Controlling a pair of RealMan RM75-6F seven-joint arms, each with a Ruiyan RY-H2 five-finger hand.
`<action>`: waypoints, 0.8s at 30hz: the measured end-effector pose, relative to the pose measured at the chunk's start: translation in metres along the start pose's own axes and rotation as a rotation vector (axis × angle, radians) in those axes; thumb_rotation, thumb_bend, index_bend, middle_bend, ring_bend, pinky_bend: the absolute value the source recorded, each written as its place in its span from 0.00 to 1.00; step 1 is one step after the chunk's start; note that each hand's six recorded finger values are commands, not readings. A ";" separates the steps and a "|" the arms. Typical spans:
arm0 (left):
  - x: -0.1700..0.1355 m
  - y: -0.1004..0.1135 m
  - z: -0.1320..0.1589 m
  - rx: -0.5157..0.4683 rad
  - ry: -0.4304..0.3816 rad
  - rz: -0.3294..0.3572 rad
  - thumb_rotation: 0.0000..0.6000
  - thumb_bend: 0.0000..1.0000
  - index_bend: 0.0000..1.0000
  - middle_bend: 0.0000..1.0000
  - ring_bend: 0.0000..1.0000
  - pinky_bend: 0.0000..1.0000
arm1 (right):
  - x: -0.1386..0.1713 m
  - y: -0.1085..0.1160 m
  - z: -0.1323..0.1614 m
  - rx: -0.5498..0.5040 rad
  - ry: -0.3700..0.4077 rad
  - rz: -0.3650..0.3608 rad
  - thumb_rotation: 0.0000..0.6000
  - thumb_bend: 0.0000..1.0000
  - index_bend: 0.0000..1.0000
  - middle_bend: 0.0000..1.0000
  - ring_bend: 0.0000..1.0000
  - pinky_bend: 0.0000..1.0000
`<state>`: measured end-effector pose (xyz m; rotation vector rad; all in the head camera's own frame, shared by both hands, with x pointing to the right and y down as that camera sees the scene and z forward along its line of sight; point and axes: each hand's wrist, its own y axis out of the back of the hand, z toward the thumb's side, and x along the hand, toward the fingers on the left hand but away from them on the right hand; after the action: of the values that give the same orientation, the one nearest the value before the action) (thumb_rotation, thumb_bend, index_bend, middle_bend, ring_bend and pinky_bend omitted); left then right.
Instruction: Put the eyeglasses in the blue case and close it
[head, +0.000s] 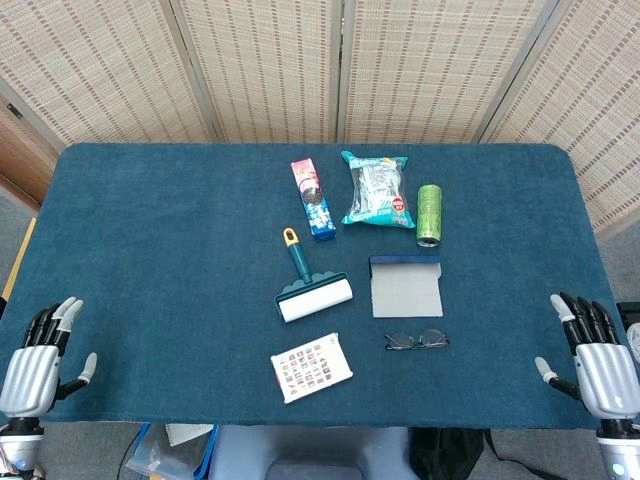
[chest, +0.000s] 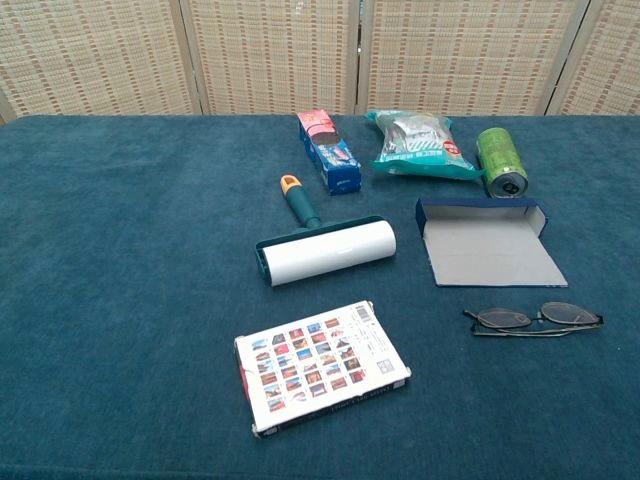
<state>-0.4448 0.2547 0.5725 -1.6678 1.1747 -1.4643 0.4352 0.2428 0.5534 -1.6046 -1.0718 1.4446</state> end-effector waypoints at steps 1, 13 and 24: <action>0.000 0.000 0.000 0.000 0.000 0.001 1.00 0.40 0.00 0.00 0.00 0.00 | 0.000 0.000 -0.001 0.000 -0.003 0.000 1.00 0.26 0.00 0.06 0.00 0.00; -0.003 0.002 -0.005 0.000 0.013 0.000 1.00 0.40 0.00 0.00 0.00 0.00 | -0.003 -0.002 0.005 0.004 0.014 -0.003 1.00 0.26 0.00 0.07 0.00 0.00; -0.005 0.000 -0.008 -0.002 0.018 -0.012 1.00 0.40 0.00 0.00 0.00 0.00 | -0.022 -0.005 0.034 0.045 0.113 0.005 1.00 0.26 0.02 0.11 0.01 0.00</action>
<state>-0.4525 0.2602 0.5716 -1.6693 1.1784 -1.4885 0.4000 0.2245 0.5628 -1.6374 -0.9646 1.3549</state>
